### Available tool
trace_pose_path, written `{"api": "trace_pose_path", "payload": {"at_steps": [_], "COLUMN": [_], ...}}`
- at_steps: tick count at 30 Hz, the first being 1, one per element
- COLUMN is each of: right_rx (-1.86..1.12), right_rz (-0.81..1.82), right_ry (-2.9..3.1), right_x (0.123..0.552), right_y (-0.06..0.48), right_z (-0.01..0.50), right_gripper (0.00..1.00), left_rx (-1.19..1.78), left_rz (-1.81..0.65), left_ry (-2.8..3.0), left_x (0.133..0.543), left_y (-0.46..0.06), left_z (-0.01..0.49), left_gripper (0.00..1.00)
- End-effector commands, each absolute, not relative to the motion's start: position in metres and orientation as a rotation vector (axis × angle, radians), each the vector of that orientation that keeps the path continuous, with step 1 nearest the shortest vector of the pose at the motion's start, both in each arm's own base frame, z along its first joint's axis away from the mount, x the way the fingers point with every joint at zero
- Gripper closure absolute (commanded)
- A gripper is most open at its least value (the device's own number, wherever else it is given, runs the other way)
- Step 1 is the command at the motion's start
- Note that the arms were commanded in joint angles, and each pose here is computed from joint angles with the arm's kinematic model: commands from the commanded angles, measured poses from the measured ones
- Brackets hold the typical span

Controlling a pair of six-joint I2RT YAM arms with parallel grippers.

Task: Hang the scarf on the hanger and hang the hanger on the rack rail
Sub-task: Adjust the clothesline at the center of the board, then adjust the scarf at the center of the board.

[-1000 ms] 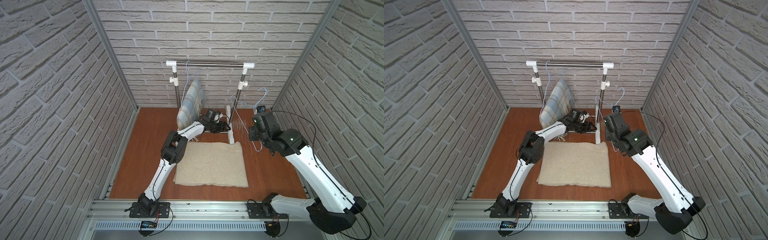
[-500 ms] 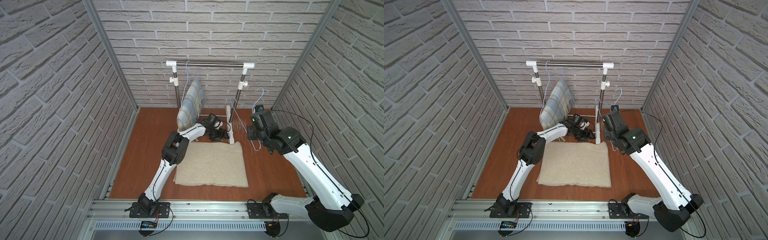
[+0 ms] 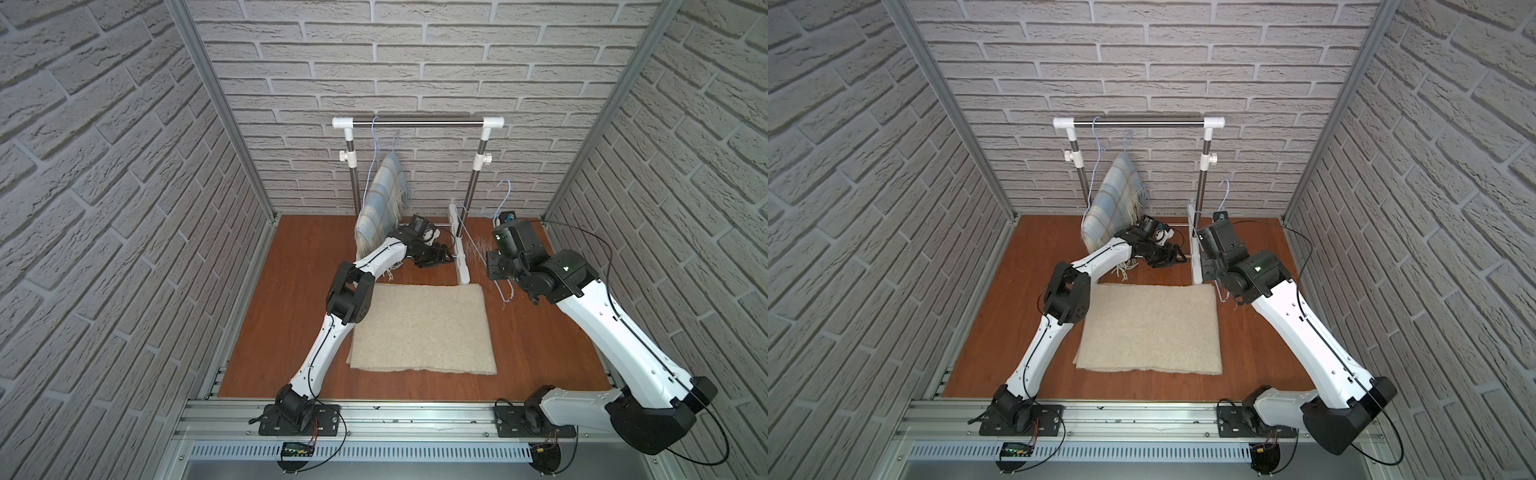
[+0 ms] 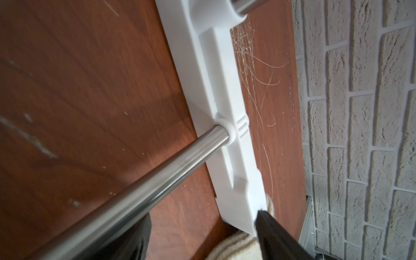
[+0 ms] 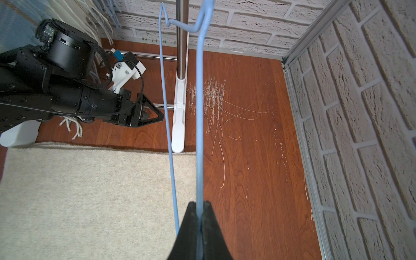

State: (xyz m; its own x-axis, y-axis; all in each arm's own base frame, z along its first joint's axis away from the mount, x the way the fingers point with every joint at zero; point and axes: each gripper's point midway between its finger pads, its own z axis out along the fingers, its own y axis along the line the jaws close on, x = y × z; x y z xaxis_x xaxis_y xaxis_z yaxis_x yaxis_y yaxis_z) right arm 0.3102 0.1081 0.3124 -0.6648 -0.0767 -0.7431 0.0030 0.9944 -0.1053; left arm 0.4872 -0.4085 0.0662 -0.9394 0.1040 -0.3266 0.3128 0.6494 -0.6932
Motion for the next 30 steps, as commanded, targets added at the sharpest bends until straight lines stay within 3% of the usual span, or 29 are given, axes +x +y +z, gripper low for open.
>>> {"api": "trace_pose_path", "payload": {"at_steps": [1, 8, 16, 30], "right_rx": [-0.052, -0.137, -0.288, -0.373], "right_rz": [-0.084, -0.089, -0.142, -0.16], "right_ry": [2.267, 2.235, 2.172, 2.147], "right_x": [0.315, 0.312, 0.308, 0.301], "right_y": [0.116, 0.132, 0.16, 0.182], "right_z": [0.312, 0.295, 0.278, 0.27], "right_gripper": [0.97, 0.97, 0.97, 0.97], "left_rx": [0.324, 0.107, -0.021, -0.204], "left_rz": [-1.153, -1.209, -1.349, -1.487], "left_ry": [2.525, 2.381, 2.202, 2.134], "left_x": [0.493, 0.473, 0.452, 0.431], "left_y": [-0.4, -0.363, -0.361, -0.371], "left_z": [0.09, 0.182, 0.266, 0.289], "left_gripper": [0.22, 0.24, 0.22, 0.19]}}
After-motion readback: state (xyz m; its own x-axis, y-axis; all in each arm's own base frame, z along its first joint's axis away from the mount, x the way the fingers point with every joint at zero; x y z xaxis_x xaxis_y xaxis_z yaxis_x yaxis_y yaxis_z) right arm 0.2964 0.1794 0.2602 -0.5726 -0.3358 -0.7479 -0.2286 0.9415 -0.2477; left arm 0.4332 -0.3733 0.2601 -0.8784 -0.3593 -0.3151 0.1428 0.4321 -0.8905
